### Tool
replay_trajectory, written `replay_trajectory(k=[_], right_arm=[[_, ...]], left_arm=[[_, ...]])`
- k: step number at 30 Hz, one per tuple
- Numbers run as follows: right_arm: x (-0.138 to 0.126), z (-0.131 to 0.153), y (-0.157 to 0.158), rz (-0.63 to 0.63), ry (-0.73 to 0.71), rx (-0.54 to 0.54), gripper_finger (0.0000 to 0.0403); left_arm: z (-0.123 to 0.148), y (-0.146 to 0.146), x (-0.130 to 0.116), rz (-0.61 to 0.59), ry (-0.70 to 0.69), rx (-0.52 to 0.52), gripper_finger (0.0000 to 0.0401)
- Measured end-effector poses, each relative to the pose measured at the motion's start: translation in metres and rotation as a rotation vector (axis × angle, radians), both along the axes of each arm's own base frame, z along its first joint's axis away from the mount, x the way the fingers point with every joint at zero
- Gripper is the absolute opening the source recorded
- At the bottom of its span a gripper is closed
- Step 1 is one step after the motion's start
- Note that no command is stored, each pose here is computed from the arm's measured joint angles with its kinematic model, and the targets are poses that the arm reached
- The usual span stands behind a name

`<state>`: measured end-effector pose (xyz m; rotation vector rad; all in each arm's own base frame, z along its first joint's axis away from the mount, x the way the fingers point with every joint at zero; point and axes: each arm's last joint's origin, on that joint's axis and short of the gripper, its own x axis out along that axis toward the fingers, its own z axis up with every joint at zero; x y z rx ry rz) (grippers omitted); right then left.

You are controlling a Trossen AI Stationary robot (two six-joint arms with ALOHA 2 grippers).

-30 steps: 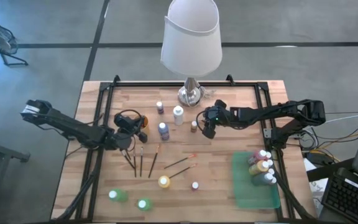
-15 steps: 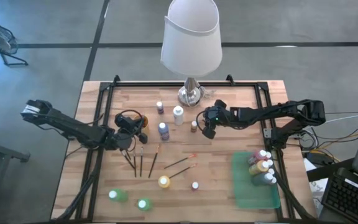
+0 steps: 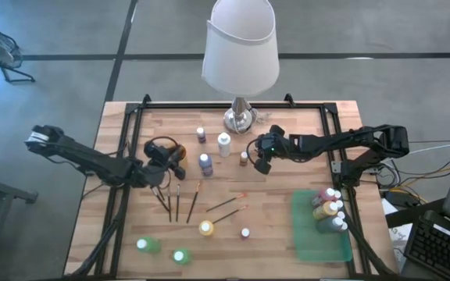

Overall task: Pick & Place Paint Supplies
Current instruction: Put the gold paint brush into the yellow cup

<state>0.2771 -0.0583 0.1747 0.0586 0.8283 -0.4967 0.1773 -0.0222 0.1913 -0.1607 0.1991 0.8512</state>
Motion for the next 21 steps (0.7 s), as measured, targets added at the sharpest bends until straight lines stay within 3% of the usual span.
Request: replay_trajectory(k=[11,21], right_arm=[[0.0,0.0,0.0,0.0,0.002,0.001,0.0086],[0.0,0.0,0.0,0.0,0.003,0.001,0.0062]], left_arm=[[0.08,-0.003,0.012,-0.048,-0.062,0.116,0.0115],[0.152,-0.006,0.016,-0.132,-0.212,0.113,0.0115]])
